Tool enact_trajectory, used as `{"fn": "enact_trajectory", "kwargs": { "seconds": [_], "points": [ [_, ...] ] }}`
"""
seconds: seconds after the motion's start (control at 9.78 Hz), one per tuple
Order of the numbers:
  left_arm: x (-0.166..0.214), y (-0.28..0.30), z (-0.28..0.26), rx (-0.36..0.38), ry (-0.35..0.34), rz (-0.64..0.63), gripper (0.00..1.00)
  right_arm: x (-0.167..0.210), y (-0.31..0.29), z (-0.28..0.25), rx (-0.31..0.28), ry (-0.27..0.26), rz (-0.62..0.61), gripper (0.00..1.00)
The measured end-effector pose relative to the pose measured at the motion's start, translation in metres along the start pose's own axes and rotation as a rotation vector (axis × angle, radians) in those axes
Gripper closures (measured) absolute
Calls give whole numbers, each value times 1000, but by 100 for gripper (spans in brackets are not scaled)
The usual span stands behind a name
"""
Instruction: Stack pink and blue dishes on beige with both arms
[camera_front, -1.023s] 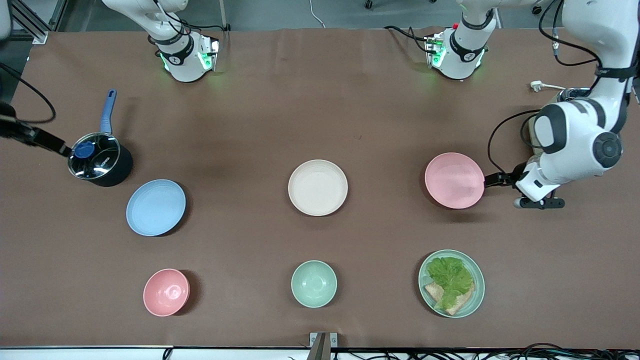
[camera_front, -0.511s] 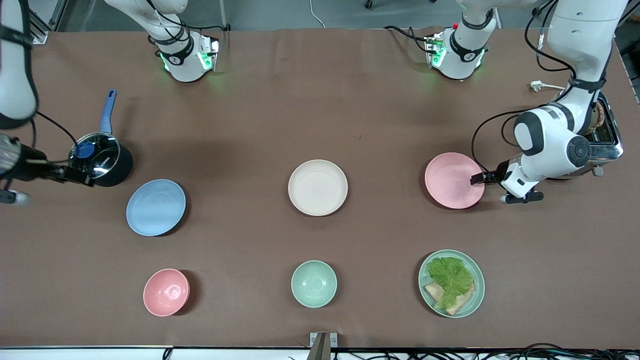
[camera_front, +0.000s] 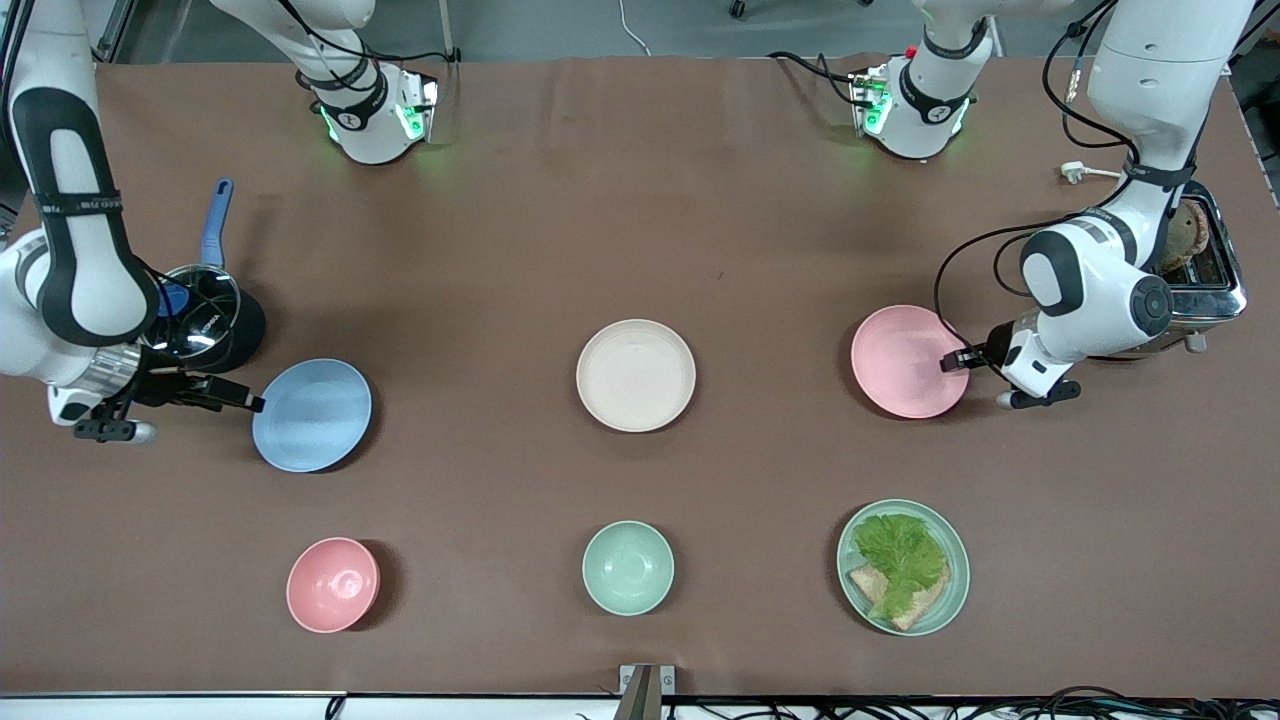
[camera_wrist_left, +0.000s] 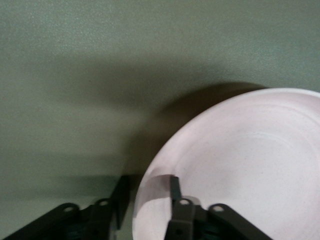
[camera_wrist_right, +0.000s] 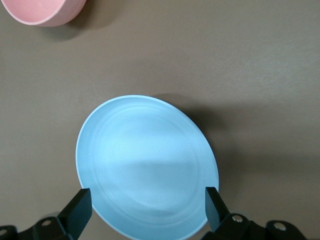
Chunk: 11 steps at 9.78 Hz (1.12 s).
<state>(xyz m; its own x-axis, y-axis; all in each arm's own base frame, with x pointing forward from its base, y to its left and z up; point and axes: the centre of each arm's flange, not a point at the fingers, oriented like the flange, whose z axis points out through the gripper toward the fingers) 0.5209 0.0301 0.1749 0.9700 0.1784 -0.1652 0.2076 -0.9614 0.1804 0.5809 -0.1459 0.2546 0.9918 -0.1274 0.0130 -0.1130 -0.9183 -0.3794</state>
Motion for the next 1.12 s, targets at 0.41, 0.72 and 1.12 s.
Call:
{"fn": "enact_trajectory", "kwargs": {
  "seconds": [0.41,0.72,1.12],
  "points": [
    [1,37,-33,-29,49,67,93,-22,54,45,6,-15,-43,2],
    [-13,139,-81,-93,91,193,95,-25,65,60,-5,-16,-43,26],
    [-69,312,-42,-192,96,155,95,-26,65,69,36,5,10,72]
  ]
}}
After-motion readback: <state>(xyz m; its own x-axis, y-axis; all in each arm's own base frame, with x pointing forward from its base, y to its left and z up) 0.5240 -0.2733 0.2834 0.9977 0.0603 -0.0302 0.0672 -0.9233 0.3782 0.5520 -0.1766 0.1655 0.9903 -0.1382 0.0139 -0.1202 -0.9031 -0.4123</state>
